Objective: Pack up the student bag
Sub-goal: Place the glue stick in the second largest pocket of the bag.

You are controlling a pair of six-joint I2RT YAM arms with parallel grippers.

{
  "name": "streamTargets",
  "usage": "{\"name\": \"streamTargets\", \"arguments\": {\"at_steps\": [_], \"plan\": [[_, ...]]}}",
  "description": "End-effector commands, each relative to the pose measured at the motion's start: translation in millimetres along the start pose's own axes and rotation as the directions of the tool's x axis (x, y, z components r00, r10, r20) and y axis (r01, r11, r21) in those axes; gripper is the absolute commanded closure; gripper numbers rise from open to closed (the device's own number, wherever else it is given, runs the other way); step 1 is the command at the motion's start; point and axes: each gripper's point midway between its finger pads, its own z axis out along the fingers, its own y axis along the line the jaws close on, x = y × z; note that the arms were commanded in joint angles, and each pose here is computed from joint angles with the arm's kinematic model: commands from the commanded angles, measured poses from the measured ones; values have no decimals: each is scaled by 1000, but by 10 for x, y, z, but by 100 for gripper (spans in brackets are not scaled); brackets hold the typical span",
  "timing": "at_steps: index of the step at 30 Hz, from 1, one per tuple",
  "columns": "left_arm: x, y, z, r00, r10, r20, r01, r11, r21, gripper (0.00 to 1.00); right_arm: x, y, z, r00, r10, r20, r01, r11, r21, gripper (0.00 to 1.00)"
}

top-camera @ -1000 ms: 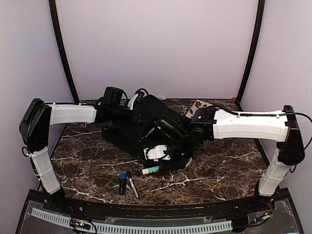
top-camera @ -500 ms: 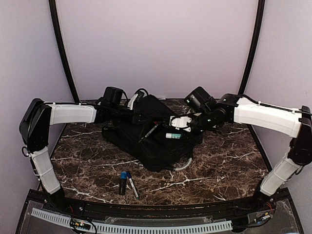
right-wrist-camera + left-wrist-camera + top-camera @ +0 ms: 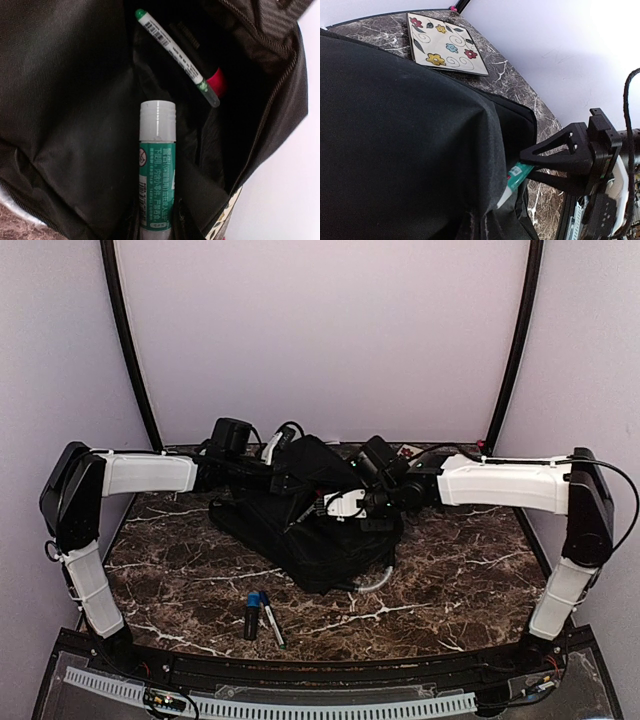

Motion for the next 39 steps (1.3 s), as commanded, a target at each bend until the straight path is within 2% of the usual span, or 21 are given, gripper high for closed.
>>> {"name": "streamTargets", "arguments": {"at_steps": [1, 8, 10, 12, 20, 27, 33, 39], "plan": [[-174, -382, -77, 998, 39, 42, -45, 988, 151, 100, -233, -162, 170, 994, -112, 5, 111, 985, 131, 85], [-192, -421, -97, 998, 35, 49, -43, 985, 167, 100, -300, -223, 553, 977, -206, -53, 213, 949, 233, 85], [-191, -423, -96, 998, 36, 49, -44, 985, 167, 100, -354, -241, 660, 980, -198, -31, 199, 941, 273, 86], [-194, -428, -99, 998, 35, 49, -43, 985, 168, 100, -329, -355, 720, 969, -237, -69, 246, 905, 347, 86], [-213, -454, -120, 998, 41, 54, -50, 984, 170, 100, -390, -547, 938, 966, -245, -79, 253, 844, 473, 81], [-223, -473, -134, 997, 42, 59, -52, 983, 174, 100, -365, -780, 900, 974, -206, -97, 223, 774, 592, 59], [-229, -475, -141, 997, 42, 61, -52, 984, 173, 100, -381, -621, 633, 975, -216, -50, 206, 796, 569, 55], [-215, -455, -135, 997, 45, 59, -54, 985, 163, 100, -373, -317, 343, 982, -188, 1, 166, 867, 470, 54]]}}
